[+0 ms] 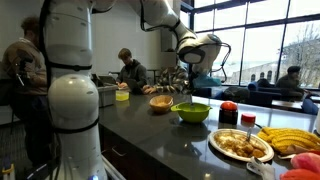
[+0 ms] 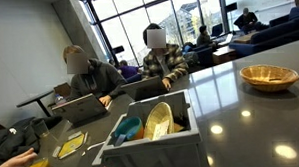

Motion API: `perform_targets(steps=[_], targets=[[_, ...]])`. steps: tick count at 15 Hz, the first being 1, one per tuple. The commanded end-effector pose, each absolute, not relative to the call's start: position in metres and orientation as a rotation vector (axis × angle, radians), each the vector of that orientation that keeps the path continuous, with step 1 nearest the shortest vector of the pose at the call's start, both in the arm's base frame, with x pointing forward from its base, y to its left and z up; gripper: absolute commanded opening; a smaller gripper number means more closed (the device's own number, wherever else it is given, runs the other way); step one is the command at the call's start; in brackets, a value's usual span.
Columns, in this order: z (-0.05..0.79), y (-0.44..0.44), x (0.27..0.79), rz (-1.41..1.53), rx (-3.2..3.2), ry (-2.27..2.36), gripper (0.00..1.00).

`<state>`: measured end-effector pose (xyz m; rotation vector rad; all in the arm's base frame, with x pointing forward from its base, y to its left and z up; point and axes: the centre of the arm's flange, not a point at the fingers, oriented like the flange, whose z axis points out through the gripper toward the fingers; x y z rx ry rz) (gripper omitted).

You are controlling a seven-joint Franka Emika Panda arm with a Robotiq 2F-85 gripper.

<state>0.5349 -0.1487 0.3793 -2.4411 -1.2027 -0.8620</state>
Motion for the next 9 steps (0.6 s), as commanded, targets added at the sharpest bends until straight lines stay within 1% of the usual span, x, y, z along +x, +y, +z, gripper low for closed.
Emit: perform_targets(steps=[1, 9], targets=[[0.379, -0.148, 0.529, -0.895, -2.445, -1.193, 0.03], [0.358, -0.161, 0.524, -0.850, -2.484, -1.149, 0.03]])
